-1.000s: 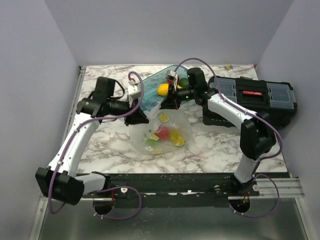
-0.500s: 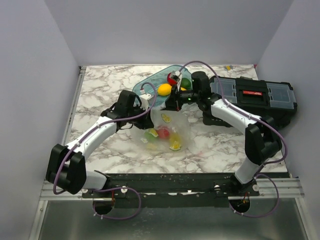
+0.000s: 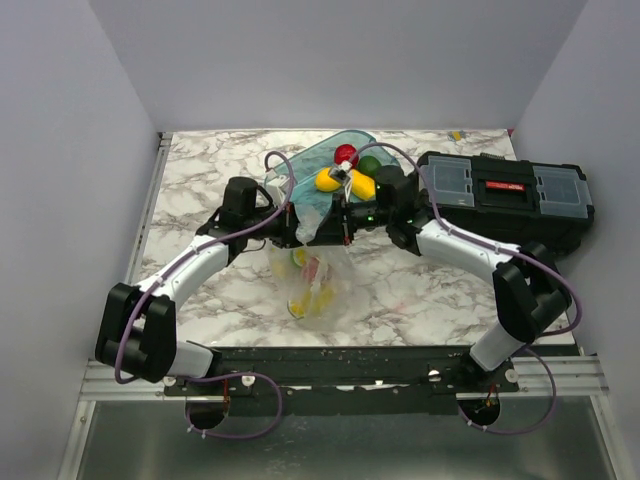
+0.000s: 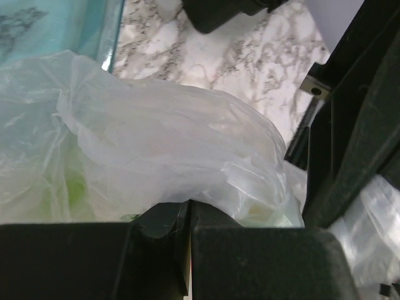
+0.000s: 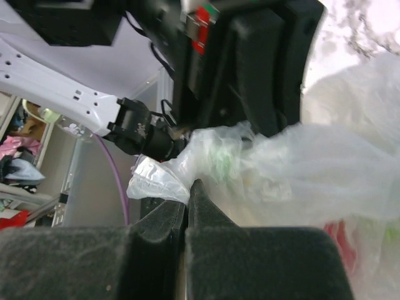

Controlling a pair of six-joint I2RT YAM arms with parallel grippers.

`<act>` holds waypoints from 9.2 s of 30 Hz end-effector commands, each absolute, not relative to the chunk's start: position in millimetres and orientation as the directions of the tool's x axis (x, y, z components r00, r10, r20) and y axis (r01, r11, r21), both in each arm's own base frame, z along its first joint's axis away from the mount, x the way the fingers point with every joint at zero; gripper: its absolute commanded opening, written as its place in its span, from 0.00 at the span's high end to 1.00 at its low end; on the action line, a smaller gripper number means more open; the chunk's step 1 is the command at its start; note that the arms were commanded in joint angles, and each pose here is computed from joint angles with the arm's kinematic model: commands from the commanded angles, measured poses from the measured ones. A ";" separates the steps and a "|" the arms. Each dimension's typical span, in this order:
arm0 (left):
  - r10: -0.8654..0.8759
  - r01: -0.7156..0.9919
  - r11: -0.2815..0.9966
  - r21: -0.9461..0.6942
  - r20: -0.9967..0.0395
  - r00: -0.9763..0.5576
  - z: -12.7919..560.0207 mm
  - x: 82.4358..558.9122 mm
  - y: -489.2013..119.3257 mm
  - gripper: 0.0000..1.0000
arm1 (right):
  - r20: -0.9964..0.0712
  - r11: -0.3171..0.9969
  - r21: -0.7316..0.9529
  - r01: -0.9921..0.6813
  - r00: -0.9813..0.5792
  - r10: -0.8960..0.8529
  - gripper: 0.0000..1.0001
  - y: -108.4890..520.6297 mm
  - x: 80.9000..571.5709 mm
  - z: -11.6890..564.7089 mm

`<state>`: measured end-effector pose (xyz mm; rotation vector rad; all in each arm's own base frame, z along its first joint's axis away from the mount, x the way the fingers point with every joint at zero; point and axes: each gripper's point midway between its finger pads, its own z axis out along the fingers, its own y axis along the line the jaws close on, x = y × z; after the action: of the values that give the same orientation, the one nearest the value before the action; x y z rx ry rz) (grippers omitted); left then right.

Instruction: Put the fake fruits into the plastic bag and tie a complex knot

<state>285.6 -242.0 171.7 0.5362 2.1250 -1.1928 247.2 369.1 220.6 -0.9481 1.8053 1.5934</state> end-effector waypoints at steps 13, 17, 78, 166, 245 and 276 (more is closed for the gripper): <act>-0.018 0.612 0.240 -0.753 -0.634 -0.773 191.7 268.4 -253.0 1.00 | -0.778 0.058 0.607 -0.792 -0.608 -0.156 0.24 334.5 249.9 248.1; -0.015 0.610 0.231 -0.758 -0.630 -0.776 192.5 268.1 -253.7 1.00 | -0.778 0.162 0.594 -0.788 -0.614 -0.134 0.22 301.6 264.0 259.1; 0.092 0.584 0.101 -0.806 -0.577 -0.812 185.6 246.1 -275.1 1.00 | -0.644 0.185 0.688 -0.702 -0.708 -0.291 0.17 303.6 255.1 186.3; 0.156 0.724 0.326 -0.608 -0.721 -0.676 248.4 223.1 -228.9 0.81 | -0.817 0.122 0.498 -0.859 -0.512 -0.264 0.99 320.8 246.6 198.7; 0.316 0.691 0.556 -0.462 -0.652 -0.689 141.6 267.3 -161.9 0.88 | -0.776 0.168 0.249 -0.954 -0.300 -0.555 0.83 305.5 271.5 88.3; 0.082 0.261 0.937 -0.231 -0.581 -0.809 91.5 290.6 9.2 1.00 | -0.548 0.446 0.091 -0.890 -0.418 -0.724 0.99 146.9 301.5 30.9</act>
<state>271.6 -60.0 118.7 0.2826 2.4326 -0.8326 302.1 218.3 68.8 -1.4097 1.9689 0.7388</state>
